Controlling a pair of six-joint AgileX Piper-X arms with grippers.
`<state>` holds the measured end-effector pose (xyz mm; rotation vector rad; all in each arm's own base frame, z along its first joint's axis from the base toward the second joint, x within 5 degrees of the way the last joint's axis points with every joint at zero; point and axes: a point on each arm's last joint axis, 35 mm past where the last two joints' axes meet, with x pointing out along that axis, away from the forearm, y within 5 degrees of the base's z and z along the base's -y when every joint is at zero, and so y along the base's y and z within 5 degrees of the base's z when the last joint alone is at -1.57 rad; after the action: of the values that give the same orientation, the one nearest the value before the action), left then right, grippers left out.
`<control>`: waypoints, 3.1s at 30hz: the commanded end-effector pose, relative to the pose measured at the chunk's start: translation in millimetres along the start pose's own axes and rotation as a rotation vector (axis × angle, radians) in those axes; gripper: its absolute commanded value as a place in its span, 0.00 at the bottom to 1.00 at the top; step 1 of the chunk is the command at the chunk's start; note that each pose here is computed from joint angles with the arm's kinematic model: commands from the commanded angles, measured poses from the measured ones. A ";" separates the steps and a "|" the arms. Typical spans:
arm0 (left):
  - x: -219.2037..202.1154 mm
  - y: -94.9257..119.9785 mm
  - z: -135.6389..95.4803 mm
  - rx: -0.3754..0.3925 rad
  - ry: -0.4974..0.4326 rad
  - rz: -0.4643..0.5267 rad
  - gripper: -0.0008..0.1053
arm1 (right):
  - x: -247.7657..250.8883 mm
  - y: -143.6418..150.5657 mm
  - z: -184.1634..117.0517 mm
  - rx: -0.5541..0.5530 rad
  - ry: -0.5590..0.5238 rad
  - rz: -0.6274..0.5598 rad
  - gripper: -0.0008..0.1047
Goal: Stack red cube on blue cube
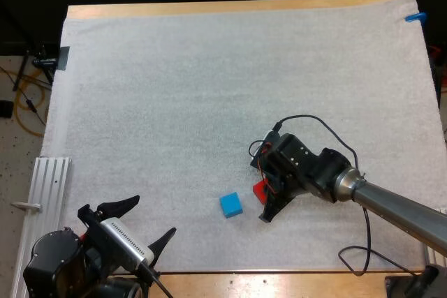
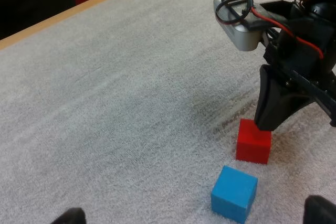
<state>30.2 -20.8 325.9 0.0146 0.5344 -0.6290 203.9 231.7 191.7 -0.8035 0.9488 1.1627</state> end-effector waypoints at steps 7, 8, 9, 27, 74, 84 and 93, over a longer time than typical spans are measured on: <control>-1.1 -0.8 1.8 0.012 -0.006 -0.011 0.73 | -3.3 -1.2 3.7 -0.005 -0.011 -0.023 0.01; -1.1 -0.8 1.8 0.012 -0.006 -0.011 0.73 | -3.3 -1.2 3.7 -0.005 -0.011 -0.023 0.01; -1.1 -0.8 1.8 0.012 -0.006 -0.011 0.73 | -3.3 -1.2 3.7 -0.005 -0.011 -0.023 0.01; 3.4 0.9 -2.2 0.004 0.011 -0.013 0.73 | -18.6 -6.5 13.8 0.026 0.044 -0.070 0.69; 5.1 1.5 -3.8 -0.008 0.018 -0.013 0.73 | -25.0 -19.9 40.1 -0.019 0.067 -0.072 0.12; 5.1 1.5 -3.8 -0.008 0.018 -0.013 0.73 | -28.2 17.3 60.2 -0.373 0.060 -0.025 0.12; 5.1 1.5 -3.8 -0.008 0.018 -0.013 0.73 | -16.2 38.5 77.2 -0.539 -0.009 -0.029 0.12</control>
<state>32.4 -21.2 319.7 0.0119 0.5550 -0.6286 178.0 301.6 235.8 -1.2270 0.6356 1.3998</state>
